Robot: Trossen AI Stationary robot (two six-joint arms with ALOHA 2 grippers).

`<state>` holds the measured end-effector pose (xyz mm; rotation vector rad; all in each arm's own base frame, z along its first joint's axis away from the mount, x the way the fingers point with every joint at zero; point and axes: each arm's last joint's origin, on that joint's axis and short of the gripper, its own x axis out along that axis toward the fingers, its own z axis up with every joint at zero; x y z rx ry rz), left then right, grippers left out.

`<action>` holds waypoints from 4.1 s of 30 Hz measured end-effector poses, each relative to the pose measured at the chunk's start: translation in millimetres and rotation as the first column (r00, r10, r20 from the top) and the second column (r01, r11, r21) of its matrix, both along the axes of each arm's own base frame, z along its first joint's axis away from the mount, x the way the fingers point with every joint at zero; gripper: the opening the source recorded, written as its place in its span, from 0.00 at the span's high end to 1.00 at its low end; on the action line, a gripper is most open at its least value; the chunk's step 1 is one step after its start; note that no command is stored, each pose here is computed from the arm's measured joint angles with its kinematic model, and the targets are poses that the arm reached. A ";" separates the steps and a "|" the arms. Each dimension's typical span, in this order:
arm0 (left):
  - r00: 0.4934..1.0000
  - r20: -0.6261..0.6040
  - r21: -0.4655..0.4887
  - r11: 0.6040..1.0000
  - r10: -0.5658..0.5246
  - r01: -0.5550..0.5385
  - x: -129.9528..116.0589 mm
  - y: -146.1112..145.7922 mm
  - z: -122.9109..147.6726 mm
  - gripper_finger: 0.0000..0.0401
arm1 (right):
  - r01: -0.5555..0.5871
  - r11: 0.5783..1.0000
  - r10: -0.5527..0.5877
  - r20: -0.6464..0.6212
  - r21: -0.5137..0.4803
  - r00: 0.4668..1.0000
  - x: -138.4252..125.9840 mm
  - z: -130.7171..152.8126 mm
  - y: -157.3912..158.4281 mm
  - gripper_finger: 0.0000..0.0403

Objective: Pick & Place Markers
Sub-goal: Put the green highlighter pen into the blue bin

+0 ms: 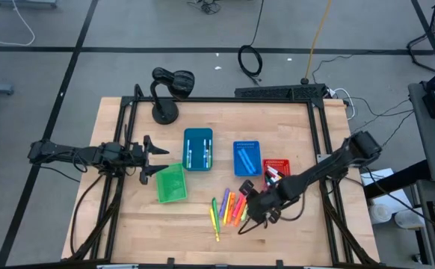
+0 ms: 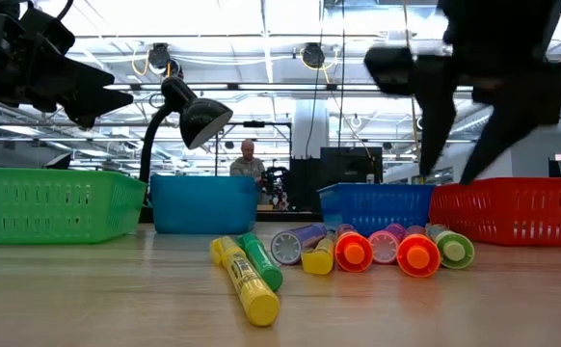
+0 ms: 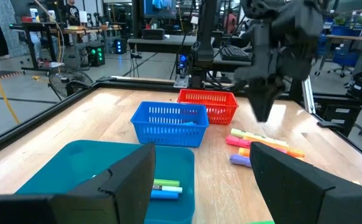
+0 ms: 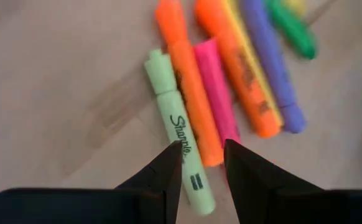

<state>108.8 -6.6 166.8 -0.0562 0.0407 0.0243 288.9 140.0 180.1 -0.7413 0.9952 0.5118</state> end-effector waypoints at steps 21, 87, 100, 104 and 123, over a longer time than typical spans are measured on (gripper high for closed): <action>1.000 0.000 0.000 1.000 0.000 0.000 0.0 0.0 0.0 0.34 | -0.023 0.999 0.019 -0.148 -0.023 0.989 7.9 -41.6 4.5 0.73; 1.000 0.000 0.000 1.000 0.000 0.000 0.0 0.0 0.0 0.34 | 0.001 1.000 -0.002 -0.153 -0.008 0.988 5.1 -49.1 1.7 0.86; 1.000 0.000 0.000 1.000 0.000 0.000 0.0 0.0 0.0 0.34 | 0.001 1.000 -0.002 -0.154 -0.008 0.988 5.1 -49.2 1.7 0.85; 1.000 0.000 0.000 1.000 0.000 0.000 0.0 0.0 0.0 0.34 | -0.002 1.000 0.001 -0.151 -0.010 0.988 5.2 -49.1 1.7 0.85; 1.000 0.000 0.000 1.000 0.000 0.000 0.0 0.0 0.0 0.34 | -0.009 0.996 0.005 0.045 0.084 0.999 -8.0 17.5 -5.0 0.85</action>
